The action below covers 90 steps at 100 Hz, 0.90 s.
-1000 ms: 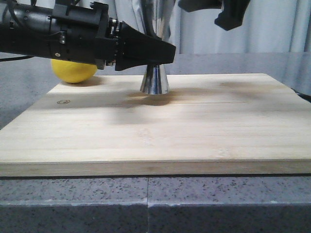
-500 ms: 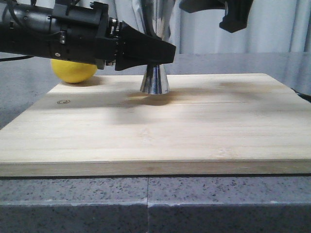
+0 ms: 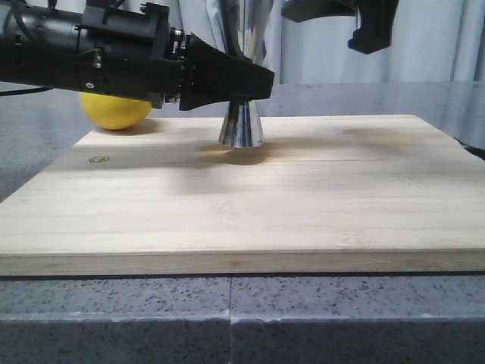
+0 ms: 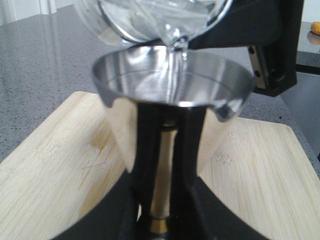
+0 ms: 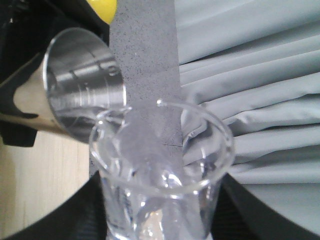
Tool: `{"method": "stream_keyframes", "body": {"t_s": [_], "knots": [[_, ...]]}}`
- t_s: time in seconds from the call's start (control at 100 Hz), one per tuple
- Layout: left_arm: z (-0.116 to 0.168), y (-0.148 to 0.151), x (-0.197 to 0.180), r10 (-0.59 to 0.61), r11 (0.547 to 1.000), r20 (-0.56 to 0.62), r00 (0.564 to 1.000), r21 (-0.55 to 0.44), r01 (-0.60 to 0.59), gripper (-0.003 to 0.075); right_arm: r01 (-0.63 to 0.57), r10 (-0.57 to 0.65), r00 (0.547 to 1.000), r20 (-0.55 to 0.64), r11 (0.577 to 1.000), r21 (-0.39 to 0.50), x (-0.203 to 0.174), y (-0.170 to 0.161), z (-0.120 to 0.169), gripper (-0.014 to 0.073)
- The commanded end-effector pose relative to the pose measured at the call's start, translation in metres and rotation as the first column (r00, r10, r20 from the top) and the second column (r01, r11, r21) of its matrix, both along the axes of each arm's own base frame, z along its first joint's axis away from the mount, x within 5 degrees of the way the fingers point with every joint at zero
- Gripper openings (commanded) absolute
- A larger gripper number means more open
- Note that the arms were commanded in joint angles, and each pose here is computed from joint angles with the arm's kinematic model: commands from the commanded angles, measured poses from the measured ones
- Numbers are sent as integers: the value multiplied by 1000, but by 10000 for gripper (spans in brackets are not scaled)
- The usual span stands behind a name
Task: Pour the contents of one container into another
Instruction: 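Tilt the beaker with the right gripper, pouring liquid into the jigger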
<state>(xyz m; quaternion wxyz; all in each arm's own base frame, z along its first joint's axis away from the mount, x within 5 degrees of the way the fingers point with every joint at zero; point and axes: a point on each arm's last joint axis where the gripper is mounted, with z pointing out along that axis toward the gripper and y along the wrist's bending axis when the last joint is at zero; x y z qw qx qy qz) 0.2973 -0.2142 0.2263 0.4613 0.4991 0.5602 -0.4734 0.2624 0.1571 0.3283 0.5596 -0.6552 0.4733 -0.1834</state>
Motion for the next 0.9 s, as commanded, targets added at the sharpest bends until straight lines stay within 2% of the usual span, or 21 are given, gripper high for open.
{"method": "stream_keyframes", "body": {"t_s": [0.0, 0.89], "knots": [[33, -3, -7, -52, 987, 36, 998, -149, 56, 62, 14, -16, 998, 68, 999, 31, -3, -3, 23, 270], [33, -3, -7, -52, 987, 36, 998, -148, 57, 61, 21, -22, 996, 90, 1000, 9, -2, -4, 25, 270]]}}
